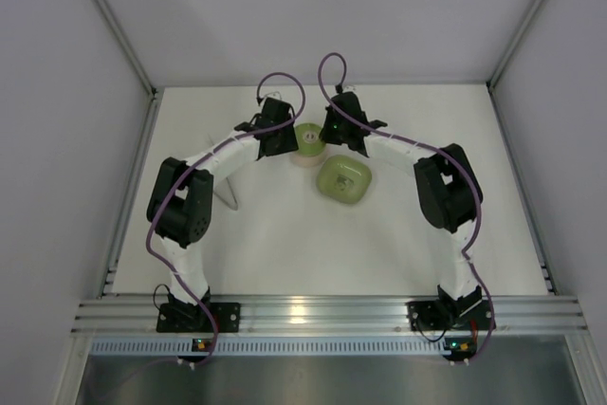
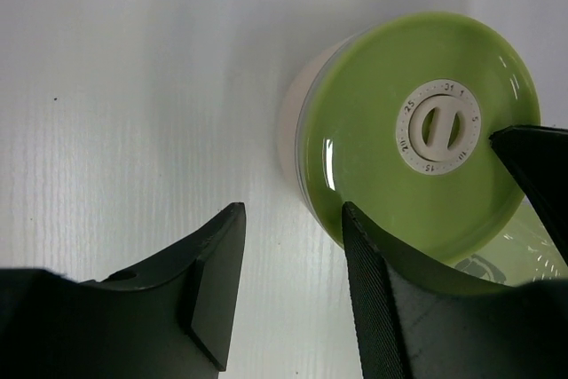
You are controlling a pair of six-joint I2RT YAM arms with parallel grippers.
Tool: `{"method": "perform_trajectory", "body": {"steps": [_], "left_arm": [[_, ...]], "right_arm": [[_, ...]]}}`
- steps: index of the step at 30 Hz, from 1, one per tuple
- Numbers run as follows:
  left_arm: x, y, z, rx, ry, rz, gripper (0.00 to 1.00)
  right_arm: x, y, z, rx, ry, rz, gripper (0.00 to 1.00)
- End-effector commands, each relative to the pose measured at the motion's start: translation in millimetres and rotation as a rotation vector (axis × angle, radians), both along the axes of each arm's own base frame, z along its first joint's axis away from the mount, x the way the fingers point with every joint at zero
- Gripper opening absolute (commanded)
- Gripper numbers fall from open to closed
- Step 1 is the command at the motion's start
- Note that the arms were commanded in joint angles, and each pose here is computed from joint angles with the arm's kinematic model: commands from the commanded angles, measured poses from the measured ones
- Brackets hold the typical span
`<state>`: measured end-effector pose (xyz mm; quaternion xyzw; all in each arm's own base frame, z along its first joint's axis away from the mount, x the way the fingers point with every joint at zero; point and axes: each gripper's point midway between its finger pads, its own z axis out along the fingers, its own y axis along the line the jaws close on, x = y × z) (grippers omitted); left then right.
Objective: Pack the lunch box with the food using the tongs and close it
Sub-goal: Close the box lid on the packing box, then reset both arms
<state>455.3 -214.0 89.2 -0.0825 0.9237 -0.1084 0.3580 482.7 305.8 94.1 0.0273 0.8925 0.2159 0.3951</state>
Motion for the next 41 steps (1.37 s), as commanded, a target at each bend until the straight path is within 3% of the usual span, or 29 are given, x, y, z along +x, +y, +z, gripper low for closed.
{"method": "perform_trajectory", "body": {"steps": [1,8,16,19,21,22,27,36,41], "left_arm": [[-19,5,2,0.056,0.07,-0.044,0.53],[-7,4,46,0.049,-0.016,-0.042,0.59],[0,7,114,0.014,-0.162,-0.024,0.61],[-4,13,144,0.001,-0.222,-0.018,0.63],[-9,15,159,-0.013,-0.251,-0.019,0.65],[-16,18,172,-0.028,-0.274,-0.021,0.66],[-41,28,205,-0.065,-0.336,-0.022,0.76],[-77,49,230,-0.094,-0.398,0.002,0.82],[-79,52,240,-0.093,-0.422,0.001,0.84]], "right_arm": [[-57,-27,-57,-0.219,0.237,0.044,0.06],[-43,-20,-16,-0.187,0.153,0.051,0.12],[-20,-10,85,-0.119,-0.052,0.065,0.32],[-23,-15,129,-0.091,-0.141,0.065,0.55],[-32,-24,170,-0.061,-0.227,0.051,0.8],[-38,-30,170,-0.065,-0.231,0.045,0.99],[-77,-64,230,-0.017,-0.359,-0.003,0.99],[-135,-133,246,-0.044,-0.447,-0.147,0.99],[-143,-149,256,-0.058,-0.489,-0.188,0.99]]}}
